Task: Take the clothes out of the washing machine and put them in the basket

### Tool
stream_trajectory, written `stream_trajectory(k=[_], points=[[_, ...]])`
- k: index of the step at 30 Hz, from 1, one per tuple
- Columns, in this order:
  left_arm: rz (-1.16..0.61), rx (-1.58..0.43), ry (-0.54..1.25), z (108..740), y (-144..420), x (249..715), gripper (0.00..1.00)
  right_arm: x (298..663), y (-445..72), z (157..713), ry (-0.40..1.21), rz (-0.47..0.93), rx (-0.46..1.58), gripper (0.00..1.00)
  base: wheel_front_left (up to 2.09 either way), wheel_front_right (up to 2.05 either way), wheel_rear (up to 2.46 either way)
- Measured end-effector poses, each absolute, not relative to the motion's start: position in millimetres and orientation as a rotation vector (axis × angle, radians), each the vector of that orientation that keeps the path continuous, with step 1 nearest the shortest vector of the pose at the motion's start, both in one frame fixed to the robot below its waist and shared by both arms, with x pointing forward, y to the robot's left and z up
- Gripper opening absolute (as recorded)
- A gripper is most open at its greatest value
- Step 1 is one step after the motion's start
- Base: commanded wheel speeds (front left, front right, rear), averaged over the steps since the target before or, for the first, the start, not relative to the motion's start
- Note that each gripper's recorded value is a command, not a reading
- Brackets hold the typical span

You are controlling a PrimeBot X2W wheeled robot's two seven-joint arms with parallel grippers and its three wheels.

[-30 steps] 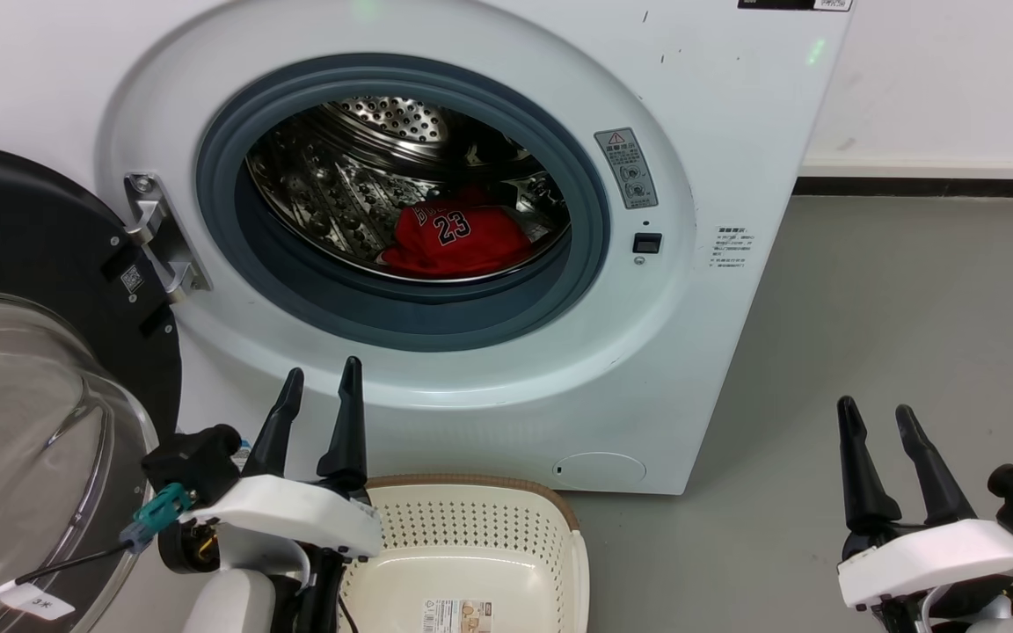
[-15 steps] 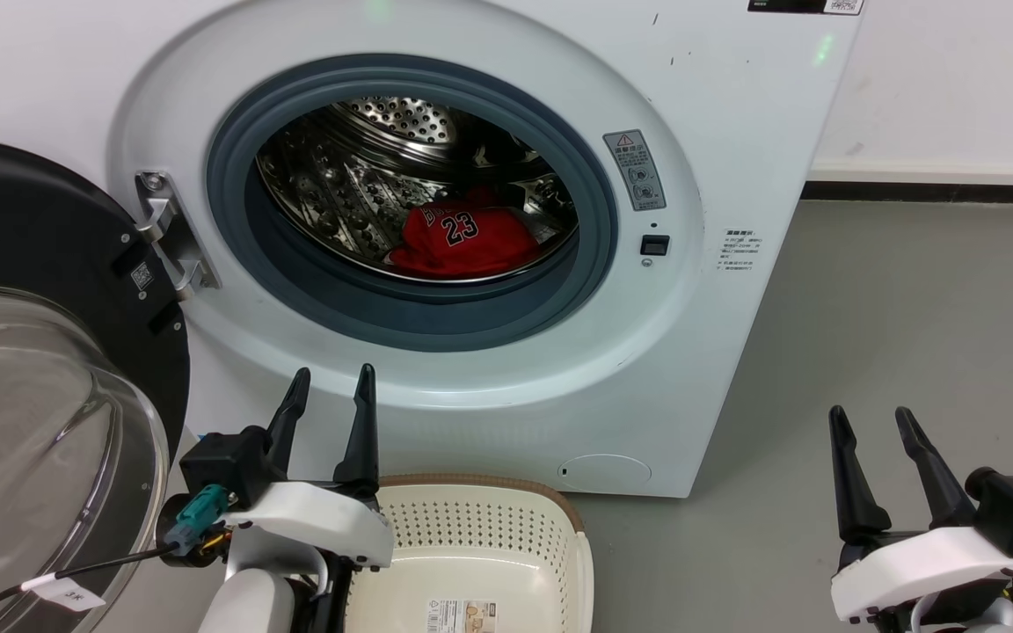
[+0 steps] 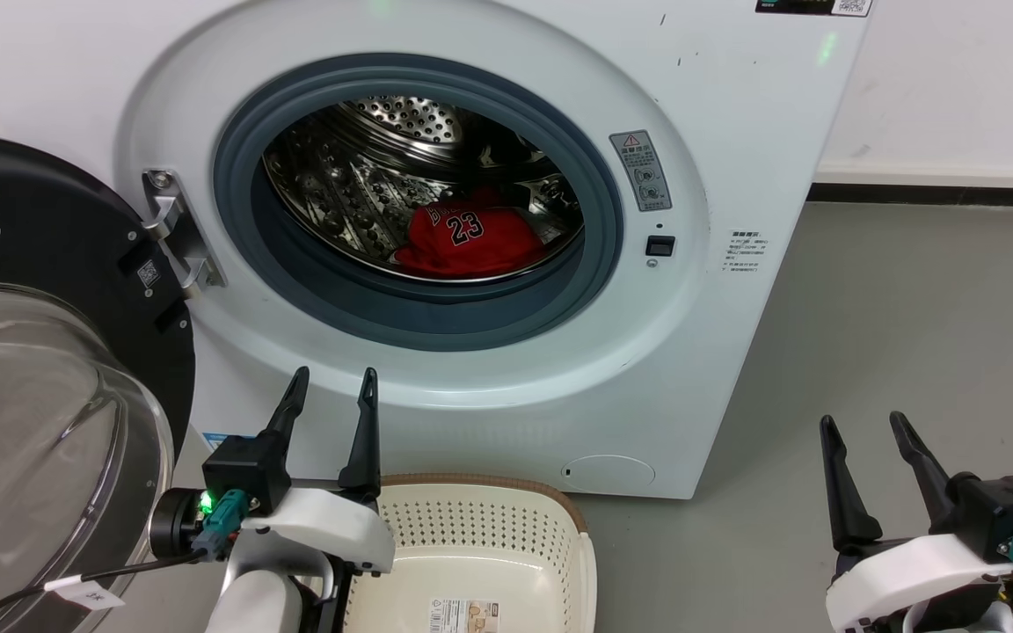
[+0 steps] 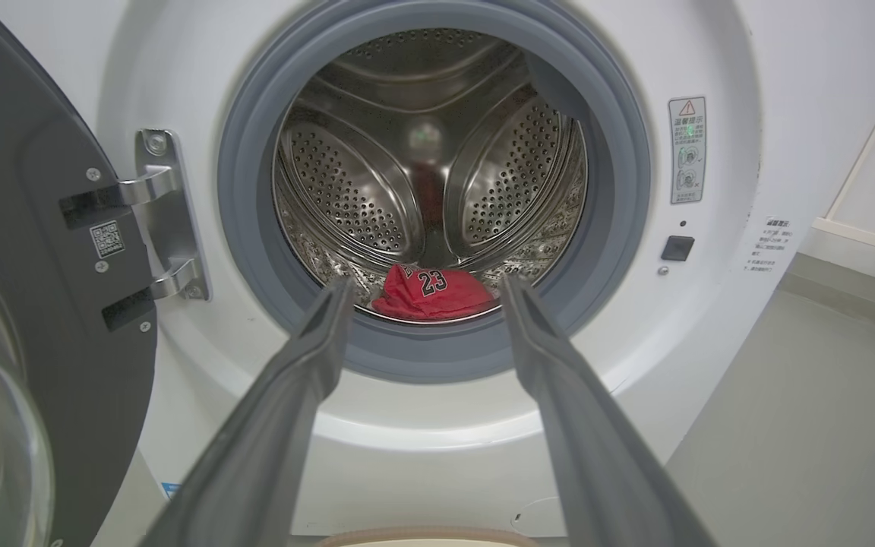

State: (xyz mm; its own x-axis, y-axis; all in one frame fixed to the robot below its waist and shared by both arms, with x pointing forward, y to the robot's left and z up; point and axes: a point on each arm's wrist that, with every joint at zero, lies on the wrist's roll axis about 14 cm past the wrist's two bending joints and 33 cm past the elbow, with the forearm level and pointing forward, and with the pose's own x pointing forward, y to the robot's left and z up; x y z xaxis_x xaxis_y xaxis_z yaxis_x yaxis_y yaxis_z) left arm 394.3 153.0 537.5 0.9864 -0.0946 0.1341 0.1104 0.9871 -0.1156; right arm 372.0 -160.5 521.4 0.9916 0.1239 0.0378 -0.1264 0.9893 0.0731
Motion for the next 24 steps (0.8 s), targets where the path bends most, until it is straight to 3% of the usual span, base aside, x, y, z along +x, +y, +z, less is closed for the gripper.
stream_trajectory(k=[24], points=[[-0.093,0.019,-0.151,535.7,156.9,394.3,1.00,373.8,-153.2,521.5,-0.053,0.152,-0.034,1.00,0.00,0.00,0.00]])
